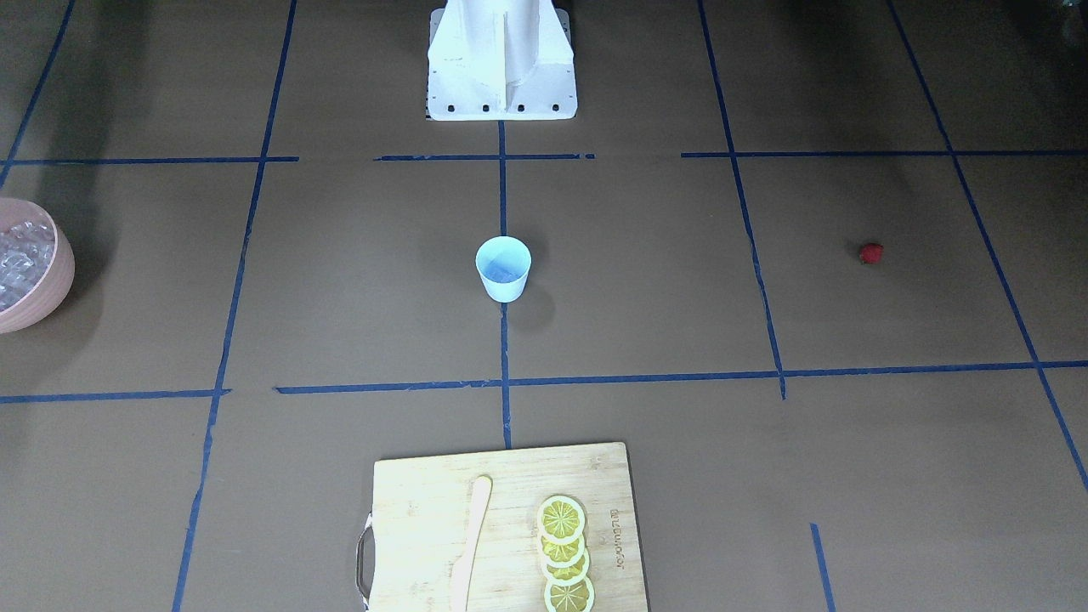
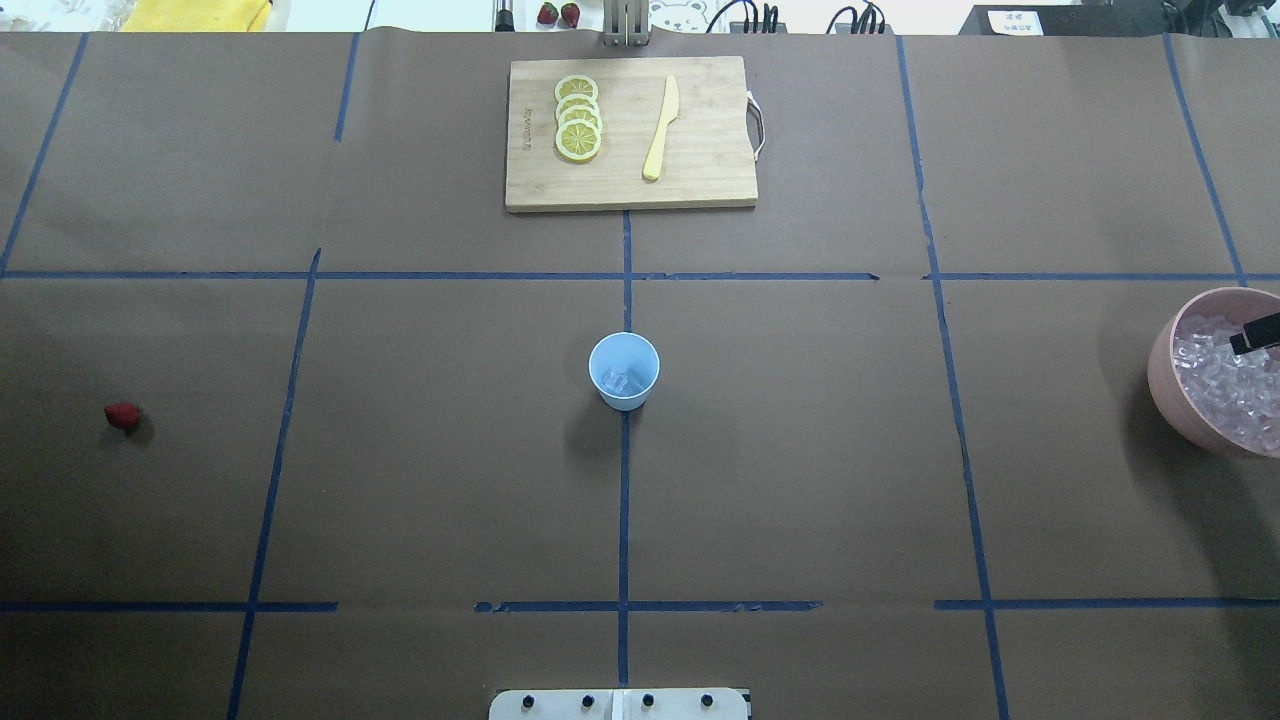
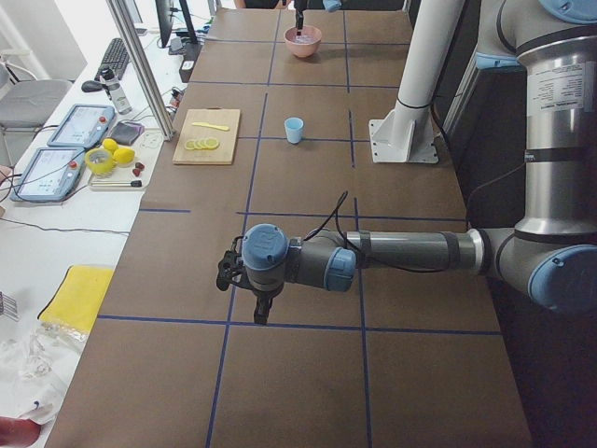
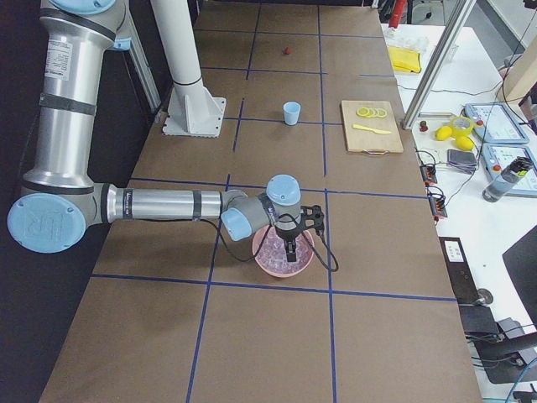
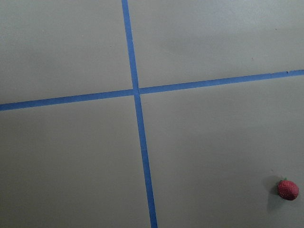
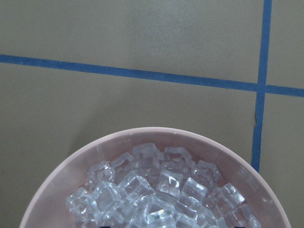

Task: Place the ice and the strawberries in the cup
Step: 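Grasp a third ice cube from the bowl with the right gripper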

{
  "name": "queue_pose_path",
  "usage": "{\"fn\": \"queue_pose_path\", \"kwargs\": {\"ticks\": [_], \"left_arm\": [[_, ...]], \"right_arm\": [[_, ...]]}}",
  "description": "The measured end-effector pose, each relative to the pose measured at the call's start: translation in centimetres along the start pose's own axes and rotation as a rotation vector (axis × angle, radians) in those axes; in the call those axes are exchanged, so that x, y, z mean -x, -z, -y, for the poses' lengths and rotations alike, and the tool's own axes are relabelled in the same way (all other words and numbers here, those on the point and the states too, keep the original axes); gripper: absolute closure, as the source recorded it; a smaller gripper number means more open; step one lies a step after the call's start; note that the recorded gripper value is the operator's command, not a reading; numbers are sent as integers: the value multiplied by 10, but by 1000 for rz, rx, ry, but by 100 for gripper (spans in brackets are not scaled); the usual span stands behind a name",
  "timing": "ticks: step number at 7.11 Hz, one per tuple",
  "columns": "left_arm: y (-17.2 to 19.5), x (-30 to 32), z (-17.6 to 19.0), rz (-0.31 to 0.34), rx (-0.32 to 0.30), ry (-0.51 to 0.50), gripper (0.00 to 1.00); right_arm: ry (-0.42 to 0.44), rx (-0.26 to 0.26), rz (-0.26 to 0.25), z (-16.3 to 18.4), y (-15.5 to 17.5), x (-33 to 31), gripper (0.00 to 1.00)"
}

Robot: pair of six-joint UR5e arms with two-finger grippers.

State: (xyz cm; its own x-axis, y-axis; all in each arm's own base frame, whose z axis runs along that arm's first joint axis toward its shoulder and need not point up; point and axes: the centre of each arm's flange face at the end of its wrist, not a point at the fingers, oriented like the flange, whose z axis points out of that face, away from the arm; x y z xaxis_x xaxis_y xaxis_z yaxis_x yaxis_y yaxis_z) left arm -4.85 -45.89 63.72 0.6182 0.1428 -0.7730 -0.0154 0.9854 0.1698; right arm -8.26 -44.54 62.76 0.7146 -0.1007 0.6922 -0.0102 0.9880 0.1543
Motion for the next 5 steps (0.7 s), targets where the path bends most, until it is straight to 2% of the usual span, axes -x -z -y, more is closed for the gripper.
{"fn": "queue_pose_path", "kwargs": {"ticks": [2,4,5], "left_arm": [[0,0,0,0,1,-1,0],[0,0,0,0,1,0,0],[0,0,0,0,0,0,0]], "right_arm": [[-17,16,10,1,-7,3,13],[-20,32,15,-1,-13,9,23],[-22,36,15,-2,-15,8,25]]}}
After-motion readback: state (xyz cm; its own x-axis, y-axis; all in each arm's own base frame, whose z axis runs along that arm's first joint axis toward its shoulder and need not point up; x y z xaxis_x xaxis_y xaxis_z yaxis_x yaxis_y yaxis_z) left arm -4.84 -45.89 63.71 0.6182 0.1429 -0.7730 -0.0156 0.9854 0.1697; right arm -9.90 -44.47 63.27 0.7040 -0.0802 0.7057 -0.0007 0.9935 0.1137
